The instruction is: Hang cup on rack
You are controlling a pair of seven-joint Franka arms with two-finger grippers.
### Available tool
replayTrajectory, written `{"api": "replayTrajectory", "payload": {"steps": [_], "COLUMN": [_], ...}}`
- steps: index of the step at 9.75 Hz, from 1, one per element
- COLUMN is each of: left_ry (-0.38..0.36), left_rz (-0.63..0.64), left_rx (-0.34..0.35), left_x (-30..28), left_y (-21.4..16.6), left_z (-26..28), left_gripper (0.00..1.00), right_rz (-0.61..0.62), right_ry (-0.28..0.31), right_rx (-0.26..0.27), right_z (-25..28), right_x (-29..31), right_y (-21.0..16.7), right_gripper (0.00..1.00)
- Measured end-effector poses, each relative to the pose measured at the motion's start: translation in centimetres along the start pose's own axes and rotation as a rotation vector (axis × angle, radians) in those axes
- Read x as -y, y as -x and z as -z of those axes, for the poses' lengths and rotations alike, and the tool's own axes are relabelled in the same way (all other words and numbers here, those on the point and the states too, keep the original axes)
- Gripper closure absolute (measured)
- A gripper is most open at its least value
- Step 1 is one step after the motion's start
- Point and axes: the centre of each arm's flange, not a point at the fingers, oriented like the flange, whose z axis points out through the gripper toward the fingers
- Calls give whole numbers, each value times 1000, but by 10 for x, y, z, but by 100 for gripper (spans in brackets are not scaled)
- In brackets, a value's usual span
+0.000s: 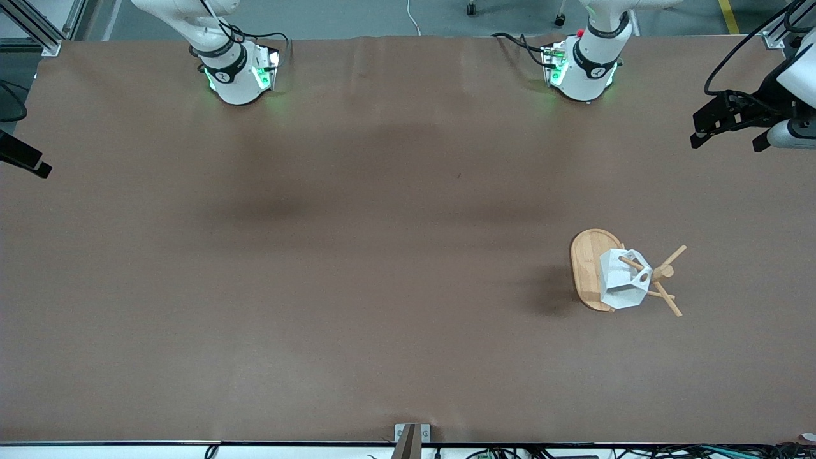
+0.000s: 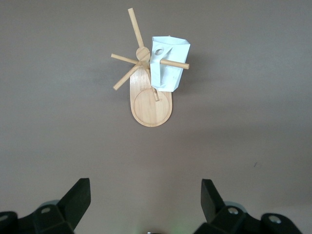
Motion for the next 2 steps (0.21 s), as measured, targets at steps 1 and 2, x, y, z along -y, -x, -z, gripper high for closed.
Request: {"api": "replayTrajectory", "payload": {"steps": [1,2], "left_ry": [0,0], "left_rz": [10,14], "left_rx": [1,3], "left_x": [0,0], "left_y": [0,0], "left_z": [-1,-1], "left_gripper": [0,0], "right_rz": [-1,-1], "right_ry": [0,0], "right_rx": [0,0], "right_z": [0,0], "right_x": [-1,-1], "right_y": [0,0], "right_gripper": [0,0]}}
